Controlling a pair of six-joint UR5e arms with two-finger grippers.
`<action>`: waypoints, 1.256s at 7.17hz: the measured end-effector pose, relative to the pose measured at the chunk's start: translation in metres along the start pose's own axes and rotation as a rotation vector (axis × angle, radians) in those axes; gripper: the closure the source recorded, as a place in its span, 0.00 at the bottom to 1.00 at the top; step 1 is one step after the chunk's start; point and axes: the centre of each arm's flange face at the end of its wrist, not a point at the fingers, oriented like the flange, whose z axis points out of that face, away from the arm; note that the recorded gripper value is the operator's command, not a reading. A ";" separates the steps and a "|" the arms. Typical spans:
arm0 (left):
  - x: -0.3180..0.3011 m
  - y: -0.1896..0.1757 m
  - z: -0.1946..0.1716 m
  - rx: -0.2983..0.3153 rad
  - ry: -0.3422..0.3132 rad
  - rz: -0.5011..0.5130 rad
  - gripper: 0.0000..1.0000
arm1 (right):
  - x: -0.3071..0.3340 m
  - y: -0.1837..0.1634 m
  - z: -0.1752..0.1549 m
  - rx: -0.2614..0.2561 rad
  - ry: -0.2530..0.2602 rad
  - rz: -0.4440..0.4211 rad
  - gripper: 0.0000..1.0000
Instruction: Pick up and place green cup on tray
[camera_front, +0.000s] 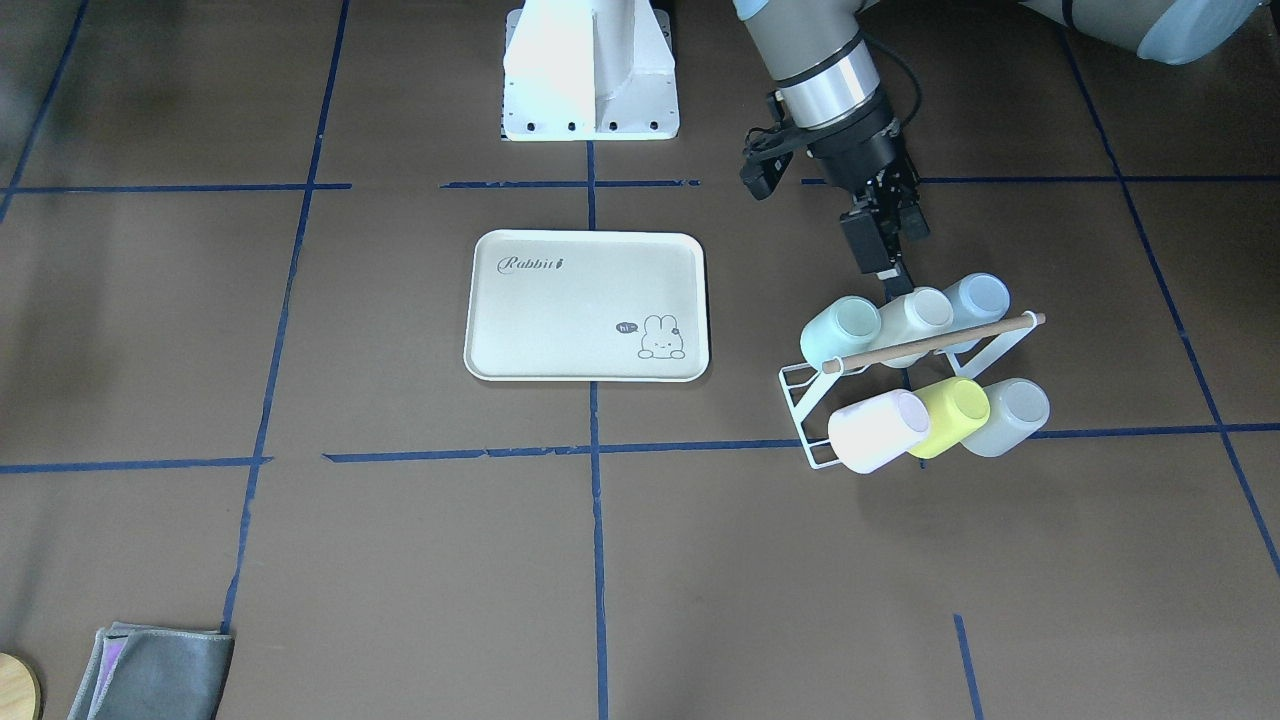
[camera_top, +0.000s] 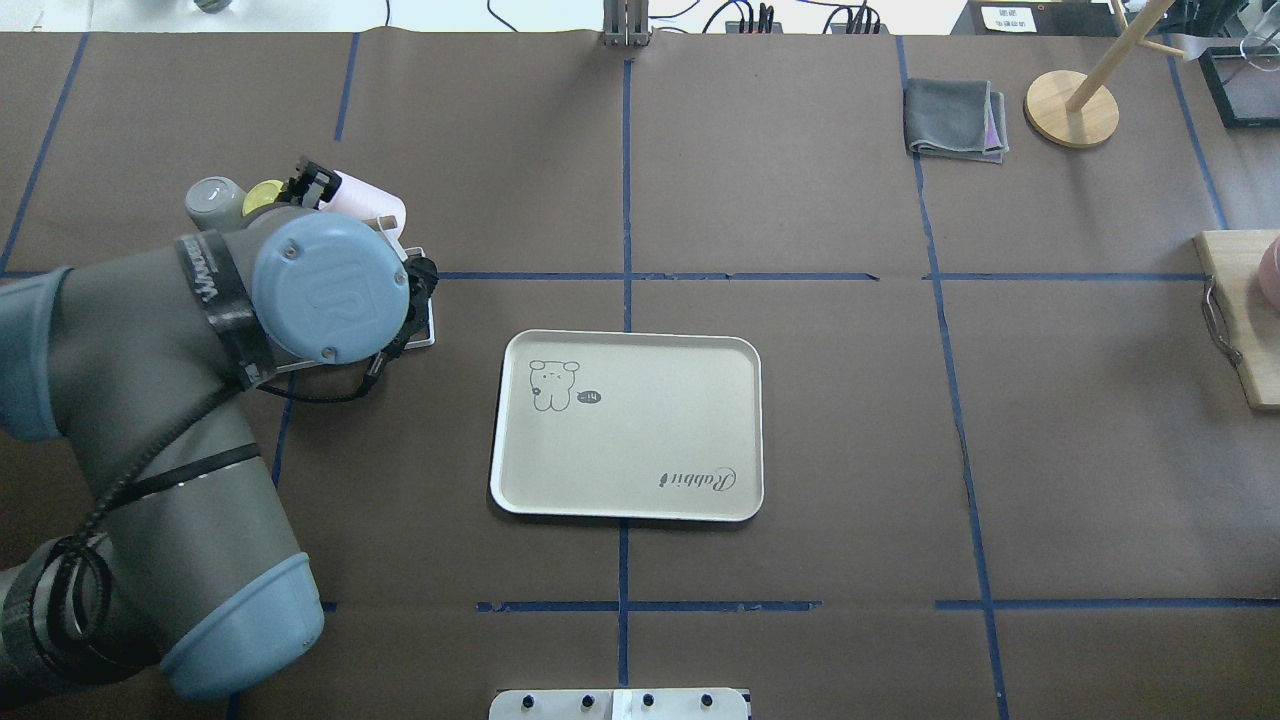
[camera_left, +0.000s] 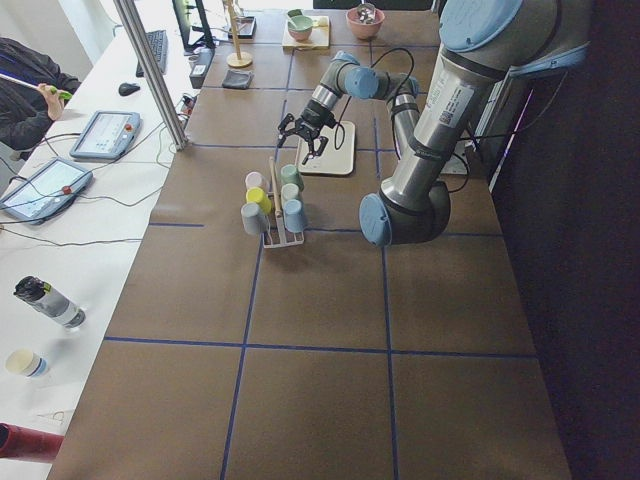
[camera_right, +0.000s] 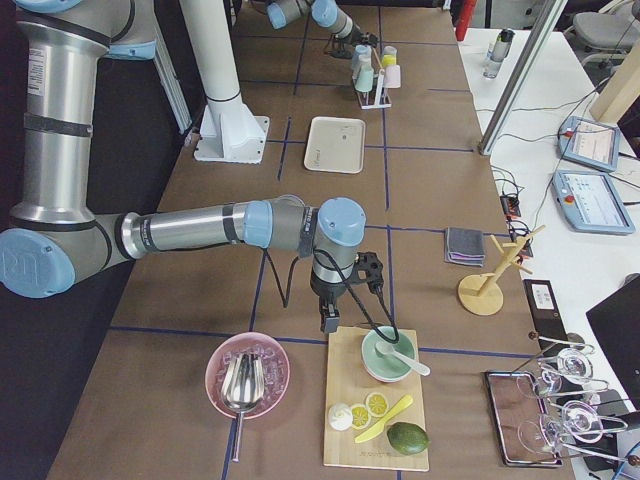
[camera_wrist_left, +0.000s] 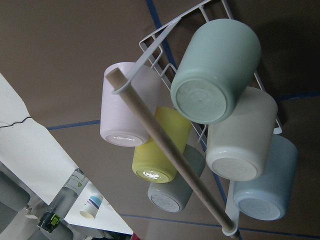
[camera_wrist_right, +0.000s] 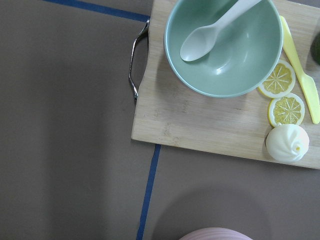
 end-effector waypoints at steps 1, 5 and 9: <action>0.002 -0.008 0.004 -0.018 0.000 0.063 0.00 | 0.001 0.000 0.001 -0.002 0.000 0.001 0.00; 0.004 -0.044 0.018 -0.052 -0.014 0.148 0.00 | 0.003 0.001 0.004 -0.008 -0.003 0.005 0.00; 0.002 -0.070 0.039 -0.058 -0.021 0.159 0.00 | 0.004 0.001 0.005 -0.010 -0.004 0.006 0.00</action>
